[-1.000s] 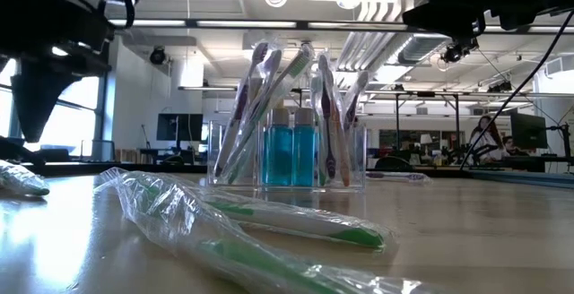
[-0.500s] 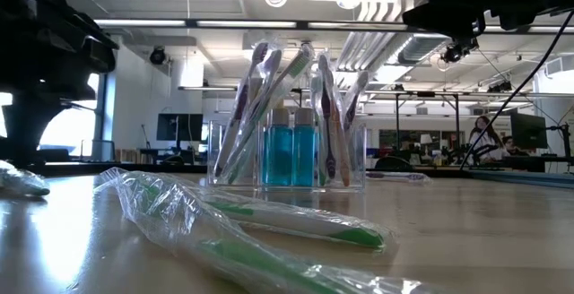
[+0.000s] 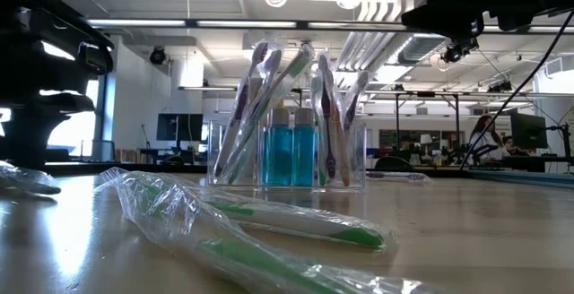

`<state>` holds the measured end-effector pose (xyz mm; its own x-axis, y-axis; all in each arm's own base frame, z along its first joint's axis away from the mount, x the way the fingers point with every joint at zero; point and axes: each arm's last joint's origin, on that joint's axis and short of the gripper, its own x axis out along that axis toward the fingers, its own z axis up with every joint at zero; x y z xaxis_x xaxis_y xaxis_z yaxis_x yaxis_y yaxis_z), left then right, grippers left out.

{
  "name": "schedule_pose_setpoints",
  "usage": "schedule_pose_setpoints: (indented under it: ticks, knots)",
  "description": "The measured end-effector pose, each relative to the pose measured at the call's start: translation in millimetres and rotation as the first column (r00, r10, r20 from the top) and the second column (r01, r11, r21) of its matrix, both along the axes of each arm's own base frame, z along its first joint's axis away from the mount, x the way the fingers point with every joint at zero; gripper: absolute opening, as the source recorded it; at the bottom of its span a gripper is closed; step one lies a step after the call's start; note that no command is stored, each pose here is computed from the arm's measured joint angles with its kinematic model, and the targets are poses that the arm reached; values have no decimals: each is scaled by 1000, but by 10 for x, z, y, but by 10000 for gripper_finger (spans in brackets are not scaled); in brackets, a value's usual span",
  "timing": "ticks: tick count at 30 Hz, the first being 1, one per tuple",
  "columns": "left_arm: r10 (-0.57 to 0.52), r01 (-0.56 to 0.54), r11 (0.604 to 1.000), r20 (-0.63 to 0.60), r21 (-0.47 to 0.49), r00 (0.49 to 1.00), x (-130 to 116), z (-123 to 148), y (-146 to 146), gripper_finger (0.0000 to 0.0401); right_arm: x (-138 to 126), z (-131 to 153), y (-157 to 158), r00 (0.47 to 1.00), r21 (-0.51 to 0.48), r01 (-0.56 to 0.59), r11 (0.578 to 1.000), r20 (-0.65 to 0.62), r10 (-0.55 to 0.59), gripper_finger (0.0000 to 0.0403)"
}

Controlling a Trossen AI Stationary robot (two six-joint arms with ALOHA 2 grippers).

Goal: Pick & Place toothbrushing station
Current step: Put the green toothbrush into the transparent organizer

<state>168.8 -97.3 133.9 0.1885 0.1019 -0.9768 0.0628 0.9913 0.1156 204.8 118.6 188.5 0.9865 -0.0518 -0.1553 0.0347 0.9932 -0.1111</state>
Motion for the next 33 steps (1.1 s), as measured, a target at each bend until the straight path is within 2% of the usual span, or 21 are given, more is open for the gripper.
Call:
schedule_pose_setpoints:
  ticks: [3, 8, 9, 16, 22, 26, 30, 33]
  knots:
    - [-41, 41, 999, 4, 2, 999, 17, 10, -12, 121, 16, 0, -28, 1000, 2, 14, 1000, 0, -14, 266]
    - [-101, 102, 995, 13, -9, 995, 52, 39, -38, 24, 43, -18, -77, 1000, 39, 24, 999, -16, -23, 266]
    - [-103, 103, 995, 13, -8, 995, 55, 46, -40, 16, 48, -26, -87, 1000, 45, 19, 999, -25, -18, 266]
    - [-152, 151, 988, 29, 37, 988, 121, 147, -68, 12, 85, -45, -149, 999, 75, 1, 997, -46, 2, 266]
    - [-184, 152, 975, 208, 160, 961, 389, 536, -171, 11, 86, -46, -131, 996, 91, -65, 994, -52, 70, 266]
    - [-286, 210, 943, 310, 257, 907, 555, 883, -321, 8, 84, -44, -107, 987, 110, -145, 983, -57, 151, 266]
    - [-445, 299, 872, 376, 387, 813, 681, 1224, -589, 8, 81, -43, -84, 973, 128, -216, 968, -59, 225, 266]
    - [-561, 334, 798, 417, 502, 715, 759, 1436, -817, 8, 80, -44, -82, 971, 132, -220, 966, -60, 230, 266]
